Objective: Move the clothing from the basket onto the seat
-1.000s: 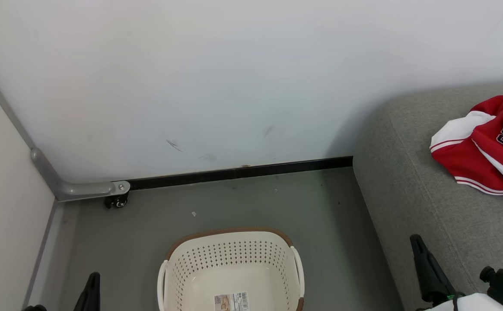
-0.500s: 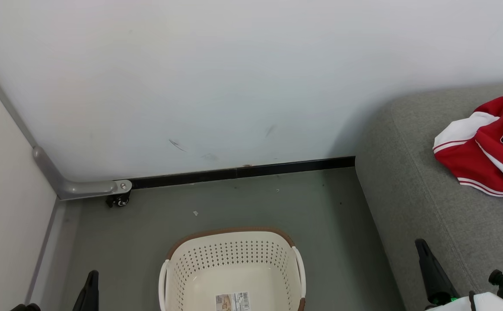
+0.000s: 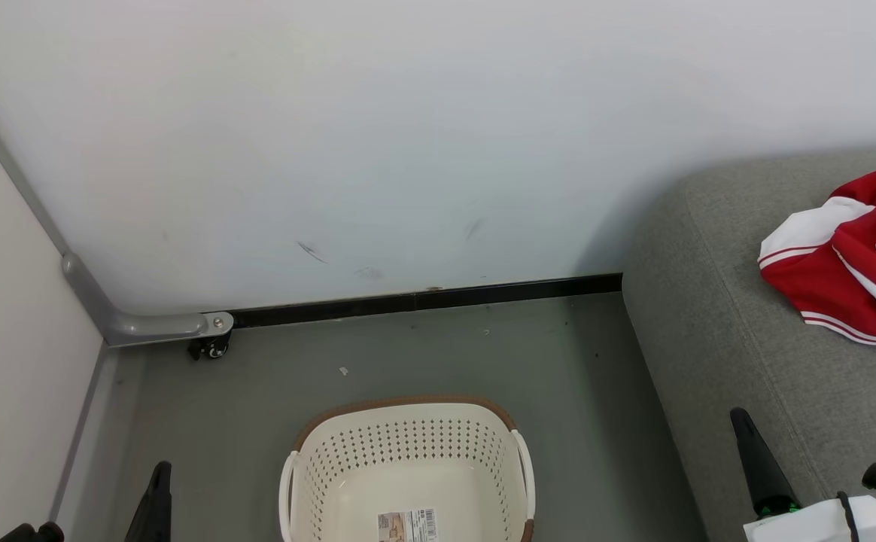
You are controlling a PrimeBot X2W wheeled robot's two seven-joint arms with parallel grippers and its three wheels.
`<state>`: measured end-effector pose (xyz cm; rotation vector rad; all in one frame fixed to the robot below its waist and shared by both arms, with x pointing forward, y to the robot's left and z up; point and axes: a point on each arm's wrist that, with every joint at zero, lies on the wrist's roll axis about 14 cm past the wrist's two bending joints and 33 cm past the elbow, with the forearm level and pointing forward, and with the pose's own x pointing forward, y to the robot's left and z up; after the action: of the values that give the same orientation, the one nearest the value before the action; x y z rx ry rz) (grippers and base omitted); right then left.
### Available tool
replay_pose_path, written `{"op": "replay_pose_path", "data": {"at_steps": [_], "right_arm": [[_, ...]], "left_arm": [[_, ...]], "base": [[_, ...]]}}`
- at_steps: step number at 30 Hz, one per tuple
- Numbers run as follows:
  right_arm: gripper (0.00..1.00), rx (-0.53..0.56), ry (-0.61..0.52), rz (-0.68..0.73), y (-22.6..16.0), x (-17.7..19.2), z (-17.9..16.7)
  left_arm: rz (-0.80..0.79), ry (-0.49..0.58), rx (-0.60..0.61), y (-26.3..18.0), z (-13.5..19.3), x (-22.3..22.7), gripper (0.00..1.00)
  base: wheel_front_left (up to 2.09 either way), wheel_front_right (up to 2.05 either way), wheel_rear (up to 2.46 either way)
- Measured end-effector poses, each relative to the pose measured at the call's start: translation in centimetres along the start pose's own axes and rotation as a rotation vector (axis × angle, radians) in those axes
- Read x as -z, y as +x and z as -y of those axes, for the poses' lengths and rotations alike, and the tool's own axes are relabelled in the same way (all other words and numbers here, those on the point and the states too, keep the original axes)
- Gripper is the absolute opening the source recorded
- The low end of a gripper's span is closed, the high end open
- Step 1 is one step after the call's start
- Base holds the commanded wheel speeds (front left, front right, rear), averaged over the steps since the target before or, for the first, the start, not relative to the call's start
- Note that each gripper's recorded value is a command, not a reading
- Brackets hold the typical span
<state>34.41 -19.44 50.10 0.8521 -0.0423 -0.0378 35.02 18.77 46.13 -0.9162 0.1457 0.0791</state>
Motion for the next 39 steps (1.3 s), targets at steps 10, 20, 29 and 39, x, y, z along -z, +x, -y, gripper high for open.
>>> {"op": "replay_pose_path", "data": {"at_steps": [10,20,29,39], "right_arm": [[0.00,0.018,0.119,-0.011,0.4,0.1,0.4],[0.00,0.044,0.234,-0.028,0.7,0.4,1.1],[0.00,0.046,0.344,-0.035,1.6,0.4,0.9],[0.00,0.072,0.475,-0.046,1.9,0.7,1.5]], "left_arm": [[-0.003,-0.100,0.001,0.2,0.1,-0.2,0.00],[-0.006,-0.215,0.008,0.6,0.3,-0.3,0.00],[-0.011,-0.308,0.015,1.0,0.5,-0.3,0.00],[-0.012,-0.427,0.030,1.4,0.8,-0.6,0.00]], "base": [[0.00,0.00,0.00],[0.00,0.00,0.00],[0.00,0.00,0.00],[0.00,0.00,0.00]]}}
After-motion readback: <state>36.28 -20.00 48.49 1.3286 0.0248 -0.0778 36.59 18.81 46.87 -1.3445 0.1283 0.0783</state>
